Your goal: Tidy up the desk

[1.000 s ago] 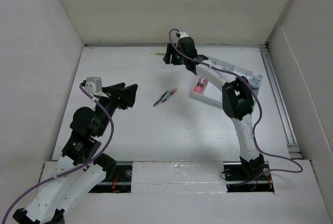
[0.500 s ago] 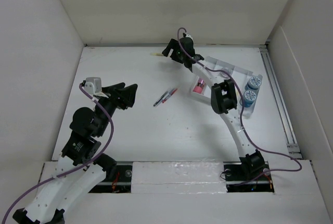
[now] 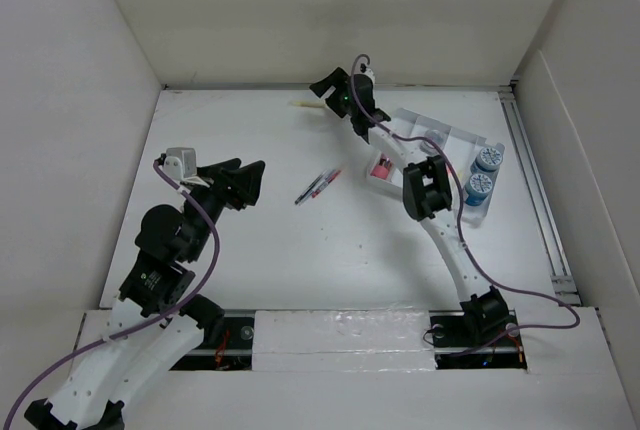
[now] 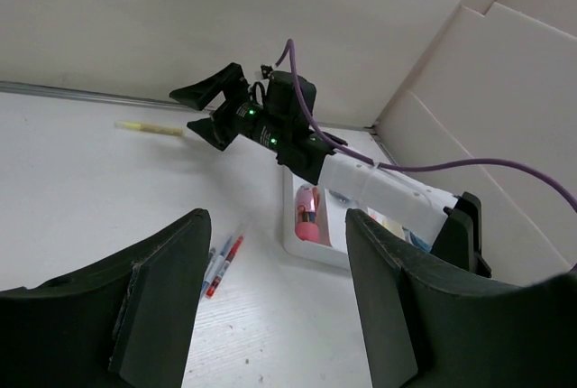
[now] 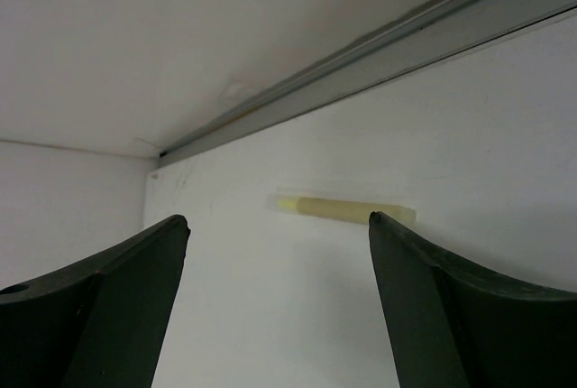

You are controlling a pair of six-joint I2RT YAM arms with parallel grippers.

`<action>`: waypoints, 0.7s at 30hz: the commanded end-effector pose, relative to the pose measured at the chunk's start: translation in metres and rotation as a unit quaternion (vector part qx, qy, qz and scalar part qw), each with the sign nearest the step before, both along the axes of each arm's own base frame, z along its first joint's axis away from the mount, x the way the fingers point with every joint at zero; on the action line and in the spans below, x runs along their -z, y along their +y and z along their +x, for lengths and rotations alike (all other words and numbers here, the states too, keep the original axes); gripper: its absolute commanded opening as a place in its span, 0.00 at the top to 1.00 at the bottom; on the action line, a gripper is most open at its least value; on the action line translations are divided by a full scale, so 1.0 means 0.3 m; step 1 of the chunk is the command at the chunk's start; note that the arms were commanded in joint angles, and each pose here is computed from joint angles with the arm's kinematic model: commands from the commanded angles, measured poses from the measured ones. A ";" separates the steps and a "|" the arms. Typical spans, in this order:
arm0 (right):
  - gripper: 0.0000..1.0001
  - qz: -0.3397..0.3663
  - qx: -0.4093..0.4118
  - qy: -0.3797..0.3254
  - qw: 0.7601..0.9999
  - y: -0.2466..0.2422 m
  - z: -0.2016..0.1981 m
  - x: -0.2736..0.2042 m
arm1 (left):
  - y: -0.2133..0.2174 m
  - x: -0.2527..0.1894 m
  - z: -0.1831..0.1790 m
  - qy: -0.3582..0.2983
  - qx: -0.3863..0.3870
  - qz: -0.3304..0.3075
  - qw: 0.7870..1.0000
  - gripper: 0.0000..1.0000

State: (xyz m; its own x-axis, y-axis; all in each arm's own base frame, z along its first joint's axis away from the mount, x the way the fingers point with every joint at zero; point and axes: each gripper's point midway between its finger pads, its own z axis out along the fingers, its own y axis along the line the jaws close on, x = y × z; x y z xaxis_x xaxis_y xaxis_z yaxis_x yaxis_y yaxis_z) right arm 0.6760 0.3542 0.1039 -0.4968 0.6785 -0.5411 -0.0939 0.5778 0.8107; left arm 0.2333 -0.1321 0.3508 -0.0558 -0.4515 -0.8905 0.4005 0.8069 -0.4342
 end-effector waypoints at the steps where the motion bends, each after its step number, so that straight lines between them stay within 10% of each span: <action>1: 0.14 0.078 0.029 -0.050 0.995 -0.013 0.057 -0.129 | 0.000 -0.026 0.004 -0.018 -0.002 -0.004 1.000 0.43; 21: 0.16 0.179 0.081 -0.074 0.978 -0.026 0.098 -0.158 | 0.002 -0.028 -0.002 -0.022 -0.001 -0.004 1.000 0.43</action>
